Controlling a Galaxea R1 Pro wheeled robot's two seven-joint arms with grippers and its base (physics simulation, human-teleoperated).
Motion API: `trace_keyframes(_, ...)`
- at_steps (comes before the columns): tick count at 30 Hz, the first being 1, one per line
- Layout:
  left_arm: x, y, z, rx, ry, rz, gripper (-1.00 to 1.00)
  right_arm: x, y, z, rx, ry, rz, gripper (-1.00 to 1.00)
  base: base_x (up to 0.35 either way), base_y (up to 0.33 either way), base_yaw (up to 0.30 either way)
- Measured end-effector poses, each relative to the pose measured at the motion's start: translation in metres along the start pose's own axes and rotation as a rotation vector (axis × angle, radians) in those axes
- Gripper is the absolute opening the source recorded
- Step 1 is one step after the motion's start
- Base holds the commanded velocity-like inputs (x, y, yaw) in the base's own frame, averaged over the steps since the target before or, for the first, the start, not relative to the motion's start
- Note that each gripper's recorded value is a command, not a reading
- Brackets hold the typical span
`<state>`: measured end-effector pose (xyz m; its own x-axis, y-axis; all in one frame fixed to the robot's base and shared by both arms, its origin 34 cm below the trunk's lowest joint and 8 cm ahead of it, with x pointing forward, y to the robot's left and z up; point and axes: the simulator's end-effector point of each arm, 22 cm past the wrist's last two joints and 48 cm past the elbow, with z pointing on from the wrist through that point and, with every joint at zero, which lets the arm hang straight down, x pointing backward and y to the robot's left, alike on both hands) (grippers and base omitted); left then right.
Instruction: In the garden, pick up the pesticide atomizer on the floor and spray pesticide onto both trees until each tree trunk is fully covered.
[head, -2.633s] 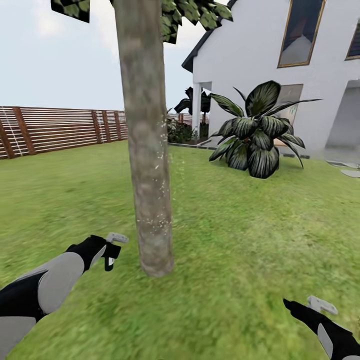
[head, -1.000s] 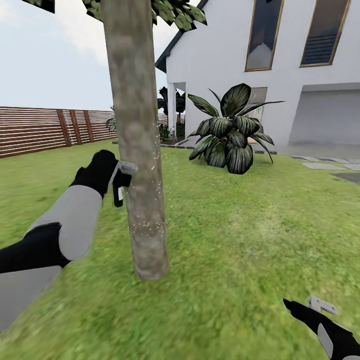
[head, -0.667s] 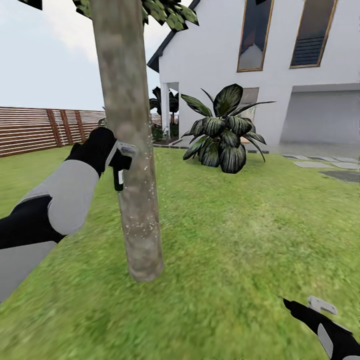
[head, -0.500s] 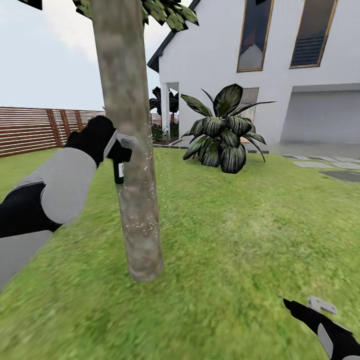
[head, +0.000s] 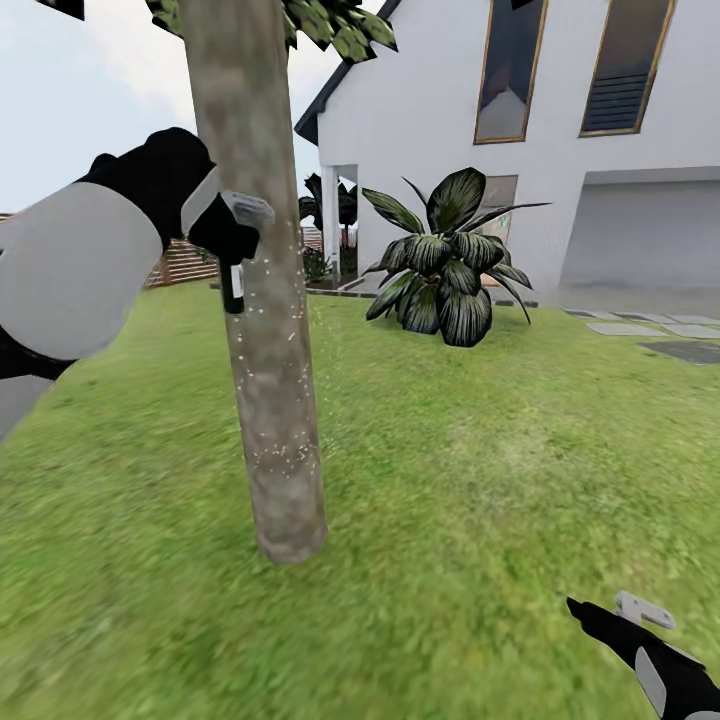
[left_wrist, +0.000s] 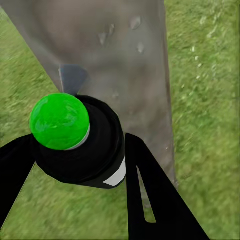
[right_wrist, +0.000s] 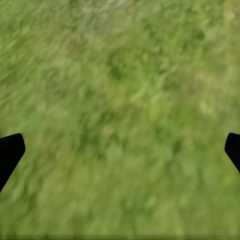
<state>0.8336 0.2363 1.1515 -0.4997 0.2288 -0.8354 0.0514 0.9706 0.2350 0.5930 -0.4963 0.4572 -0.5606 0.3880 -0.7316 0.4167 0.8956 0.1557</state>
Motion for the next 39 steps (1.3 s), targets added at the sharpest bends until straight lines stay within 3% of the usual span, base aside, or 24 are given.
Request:
trace_keyframes(18, -0.051, 0.015, -0.049, -0.021, -0.096, -0.008, -1.00, 0.000, 0.000, 0.000, 0.000, 0.001, 0.000, 1.00, 0.000, 0.000, 0.000)
trace_keyframes(22, -0.032, 0.003, -0.035, 0.002, -0.037, 0.012, -1.00, 0.000, 0.000, 0.000, 0.001, 0.000, 0.000, 1.00, 0.000, 0.000, 0.000)
trace_keyframes(29, -0.021, 0.000, -0.026, 0.006, -0.012, 0.019, -1.00, 0.000, 0.000, 0.000, 0.000, 0.001, 0.000, 1.00, 0.000, 0.000, 0.000)
trace_keyframes(33, 0.009, -0.009, 0.001, 0.021, 0.044, 0.023, -1.00, 0.000, 0.000, 0.000, 0.000, 0.001, -0.001, 1.00, 0.000, 0.000, 0.000)
trace_keyframes(36, 0.049, -0.023, 0.034, 0.044, 0.113, 0.025, -1.00, 0.000, 0.000, 0.000, 0.000, 0.001, -0.001, 1.00, 0.000, 0.000, 0.000)
trace_keyframes(39, 0.059, -0.025, 0.041, 0.045, 0.131, 0.029, -1.00, 0.000, 0.000, 0.000, 0.000, 0.001, -0.002, 1.00, -0.167, 0.000, 0.000)
